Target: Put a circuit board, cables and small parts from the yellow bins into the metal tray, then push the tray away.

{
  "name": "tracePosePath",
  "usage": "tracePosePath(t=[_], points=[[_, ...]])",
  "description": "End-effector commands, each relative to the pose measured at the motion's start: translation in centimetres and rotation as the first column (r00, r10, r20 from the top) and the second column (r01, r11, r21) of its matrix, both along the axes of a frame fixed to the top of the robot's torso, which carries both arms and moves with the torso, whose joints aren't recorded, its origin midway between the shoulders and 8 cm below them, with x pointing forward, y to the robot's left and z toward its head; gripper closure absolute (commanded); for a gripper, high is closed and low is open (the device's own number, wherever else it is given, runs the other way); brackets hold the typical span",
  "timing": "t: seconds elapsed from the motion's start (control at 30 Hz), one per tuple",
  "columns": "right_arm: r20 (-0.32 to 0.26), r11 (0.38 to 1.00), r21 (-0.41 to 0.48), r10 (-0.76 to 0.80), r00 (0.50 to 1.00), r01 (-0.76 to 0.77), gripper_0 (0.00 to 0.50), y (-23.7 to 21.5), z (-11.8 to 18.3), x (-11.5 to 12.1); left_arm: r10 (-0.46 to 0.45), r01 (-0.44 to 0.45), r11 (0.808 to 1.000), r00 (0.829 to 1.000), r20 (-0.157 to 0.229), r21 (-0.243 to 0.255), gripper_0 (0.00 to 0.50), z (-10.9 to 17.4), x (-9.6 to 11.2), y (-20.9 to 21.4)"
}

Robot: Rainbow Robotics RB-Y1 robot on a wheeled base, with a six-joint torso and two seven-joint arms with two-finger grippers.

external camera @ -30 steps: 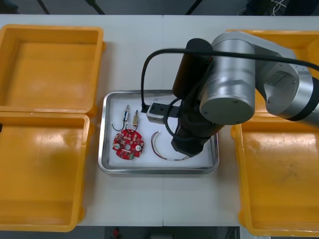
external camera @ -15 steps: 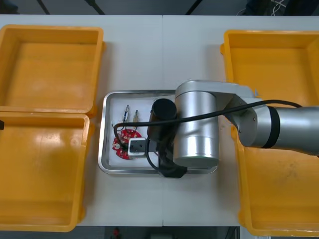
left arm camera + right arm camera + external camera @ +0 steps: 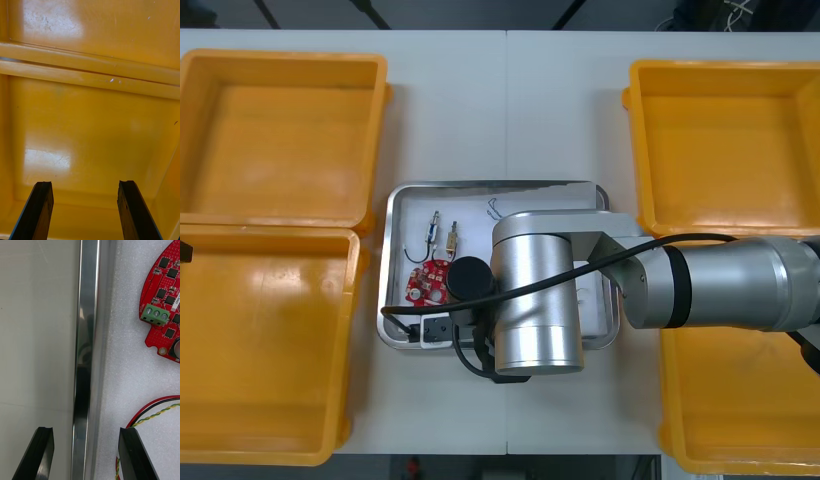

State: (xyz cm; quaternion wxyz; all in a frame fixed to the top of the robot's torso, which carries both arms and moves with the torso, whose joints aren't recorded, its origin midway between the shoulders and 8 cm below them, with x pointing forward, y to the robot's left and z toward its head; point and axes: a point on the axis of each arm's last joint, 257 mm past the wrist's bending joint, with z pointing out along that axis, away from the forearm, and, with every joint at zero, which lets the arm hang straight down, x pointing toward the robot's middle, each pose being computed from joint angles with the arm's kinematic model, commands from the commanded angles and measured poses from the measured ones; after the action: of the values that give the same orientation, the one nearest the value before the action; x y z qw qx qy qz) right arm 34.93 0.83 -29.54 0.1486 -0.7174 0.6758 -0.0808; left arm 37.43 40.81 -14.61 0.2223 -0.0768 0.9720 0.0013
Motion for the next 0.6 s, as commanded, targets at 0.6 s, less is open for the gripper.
tracePosePath(t=[0.6], points=[[0.026, 1.000, 0.008, -0.018, 1.000, 0.017, 0.000, 0.4, -2.1, -0.7, 0.042, -0.041, 0.999, 0.999, 0.035, -0.033, 0.000, 0.7, 0.9, -0.8]])
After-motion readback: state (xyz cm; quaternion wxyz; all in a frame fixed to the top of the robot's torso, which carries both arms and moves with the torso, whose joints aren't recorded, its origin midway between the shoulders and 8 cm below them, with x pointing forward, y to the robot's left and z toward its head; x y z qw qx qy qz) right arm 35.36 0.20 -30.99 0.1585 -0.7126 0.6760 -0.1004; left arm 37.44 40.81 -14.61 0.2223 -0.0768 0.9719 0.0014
